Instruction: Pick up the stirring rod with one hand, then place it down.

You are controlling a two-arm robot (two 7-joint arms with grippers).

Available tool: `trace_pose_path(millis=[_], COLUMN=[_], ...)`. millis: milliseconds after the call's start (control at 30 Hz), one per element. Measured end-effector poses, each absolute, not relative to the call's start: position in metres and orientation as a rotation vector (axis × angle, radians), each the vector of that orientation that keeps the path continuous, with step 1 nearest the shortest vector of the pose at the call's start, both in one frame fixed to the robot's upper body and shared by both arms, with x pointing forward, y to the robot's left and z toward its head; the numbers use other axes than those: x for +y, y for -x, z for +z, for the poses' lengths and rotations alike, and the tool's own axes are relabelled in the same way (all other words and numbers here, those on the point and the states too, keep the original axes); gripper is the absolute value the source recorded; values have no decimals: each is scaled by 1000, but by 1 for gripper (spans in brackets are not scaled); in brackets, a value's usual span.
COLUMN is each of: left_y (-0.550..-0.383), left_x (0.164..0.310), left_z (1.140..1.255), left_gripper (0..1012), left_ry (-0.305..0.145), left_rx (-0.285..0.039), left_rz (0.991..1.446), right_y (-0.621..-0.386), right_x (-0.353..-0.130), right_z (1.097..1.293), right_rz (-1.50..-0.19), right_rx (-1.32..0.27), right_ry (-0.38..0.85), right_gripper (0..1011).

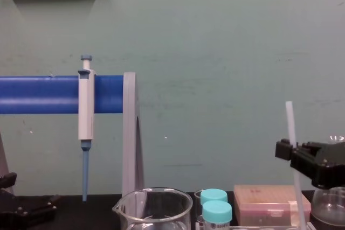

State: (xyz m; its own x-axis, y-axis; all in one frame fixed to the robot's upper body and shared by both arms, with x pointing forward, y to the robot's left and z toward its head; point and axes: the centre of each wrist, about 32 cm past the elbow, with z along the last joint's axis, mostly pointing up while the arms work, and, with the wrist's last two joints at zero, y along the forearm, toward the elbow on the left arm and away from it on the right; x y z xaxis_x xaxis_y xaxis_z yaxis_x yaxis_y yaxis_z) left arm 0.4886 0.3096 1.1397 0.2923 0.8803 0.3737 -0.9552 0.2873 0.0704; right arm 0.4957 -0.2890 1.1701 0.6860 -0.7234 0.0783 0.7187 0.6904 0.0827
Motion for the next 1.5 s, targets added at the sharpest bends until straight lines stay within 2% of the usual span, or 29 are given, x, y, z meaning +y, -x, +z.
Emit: trace_pose_path(millis=[200,333,633,833,1067,1500], left_y=[-489,-489,-489,-489,-489,-489], left_x=[310,310,310,310,310,310], left_z=[1140,1140,1140,1140,1140,1140], left_gripper=[1000,1000,1000,1000,1000,1000], left_ry=[-304,-304,-305,-304,-305,-305], left_rx=[-285,-285,-285,-285,-285,-285], left_rz=[1248,1248,1248,1248,1248,1248], right_y=[-493,-495,-506,-510,-513,-518], right_x=[-291,-293,-300,-301,-301,-299], right_z=[1167,1171,1212,1229,1235,1235], right_rz=[-796,-795,-806,-797,-791,-788], right_rx=[-138,-139,-185,-239,-268,-275], right_ry=[-102,-134,-237,-262,-255,-245], right_gripper=[72,72,72,72,72,72])
